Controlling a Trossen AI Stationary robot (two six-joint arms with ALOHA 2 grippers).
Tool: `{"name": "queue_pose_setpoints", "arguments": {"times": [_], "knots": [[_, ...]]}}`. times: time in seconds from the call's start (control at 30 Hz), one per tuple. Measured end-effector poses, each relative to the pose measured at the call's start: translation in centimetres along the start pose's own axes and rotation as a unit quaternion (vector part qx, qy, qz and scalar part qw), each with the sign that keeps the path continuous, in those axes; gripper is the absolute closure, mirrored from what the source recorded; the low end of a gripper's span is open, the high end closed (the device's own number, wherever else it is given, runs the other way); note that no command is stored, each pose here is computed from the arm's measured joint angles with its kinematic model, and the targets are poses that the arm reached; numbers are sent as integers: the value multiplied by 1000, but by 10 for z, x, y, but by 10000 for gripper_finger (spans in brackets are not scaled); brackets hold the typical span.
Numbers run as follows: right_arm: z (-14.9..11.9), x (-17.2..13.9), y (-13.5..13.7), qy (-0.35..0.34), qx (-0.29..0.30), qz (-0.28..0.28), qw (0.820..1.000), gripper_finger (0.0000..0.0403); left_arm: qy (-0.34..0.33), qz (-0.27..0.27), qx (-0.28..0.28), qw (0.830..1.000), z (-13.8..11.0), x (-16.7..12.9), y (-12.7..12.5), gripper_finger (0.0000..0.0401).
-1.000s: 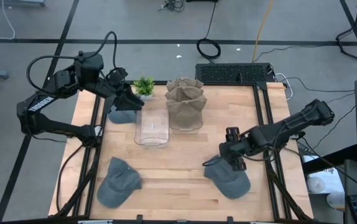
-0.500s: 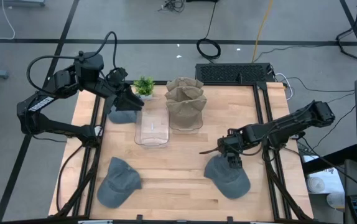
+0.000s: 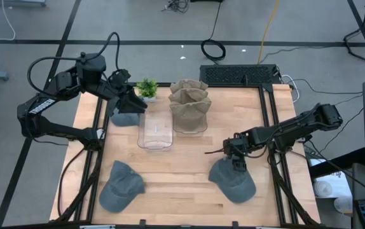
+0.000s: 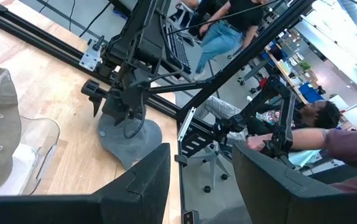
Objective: Pick & Place hat
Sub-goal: Put the right blue cap into the left transparent bin
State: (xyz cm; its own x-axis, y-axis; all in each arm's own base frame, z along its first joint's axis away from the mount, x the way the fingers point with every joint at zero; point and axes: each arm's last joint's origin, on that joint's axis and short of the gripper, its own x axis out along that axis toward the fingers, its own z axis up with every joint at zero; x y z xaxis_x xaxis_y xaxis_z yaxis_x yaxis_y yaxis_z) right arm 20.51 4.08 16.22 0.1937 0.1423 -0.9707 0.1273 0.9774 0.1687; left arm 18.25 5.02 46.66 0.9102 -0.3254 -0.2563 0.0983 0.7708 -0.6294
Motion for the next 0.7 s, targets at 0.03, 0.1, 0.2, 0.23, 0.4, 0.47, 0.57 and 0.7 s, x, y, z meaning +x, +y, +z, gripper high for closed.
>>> {"name": "queue_pose_setpoints", "arguments": {"times": [0.03, 0.1, 0.2, 0.23, 0.4, 0.47, 0.57, 0.7], "knots": [[-1, 2, 0, -2, 1, 1, 1000, 112, 0, 0, 0, 1000, 0, 0, 0, 219], [-1, 3, -1, -4, 0, 2, 1000, 125, 0, 0, 0, 1000, 0, 0, 0, 219], [-1, 3, -1, -7, -7, 3, 1000, 163, 0, 0, -1, 1000, 0, 0, 0, 219], [-1, 3, 0, -7, -9, 3, 1000, 182, 0, 0, -1, 1000, 0, 0, 0, 219], [-1, 3, -1, -6, -10, 3, 1000, 294, 0, 0, -1, 1000, 0, 0, 0, 219], [-1, 3, -1, -6, -10, 3, 1000, 342, 0, 0, -1, 1000, 0, 0, 0, 219], [-1, 3, -1, -6, -10, 3, 1000, 392, 0, 0, -1, 1000, 0, 0, 0, 219], [-1, 3, -1, -6, -5, 3, 1000, 397, 0, 0, -1, 1000, 0, 0, 0, 219]]}}
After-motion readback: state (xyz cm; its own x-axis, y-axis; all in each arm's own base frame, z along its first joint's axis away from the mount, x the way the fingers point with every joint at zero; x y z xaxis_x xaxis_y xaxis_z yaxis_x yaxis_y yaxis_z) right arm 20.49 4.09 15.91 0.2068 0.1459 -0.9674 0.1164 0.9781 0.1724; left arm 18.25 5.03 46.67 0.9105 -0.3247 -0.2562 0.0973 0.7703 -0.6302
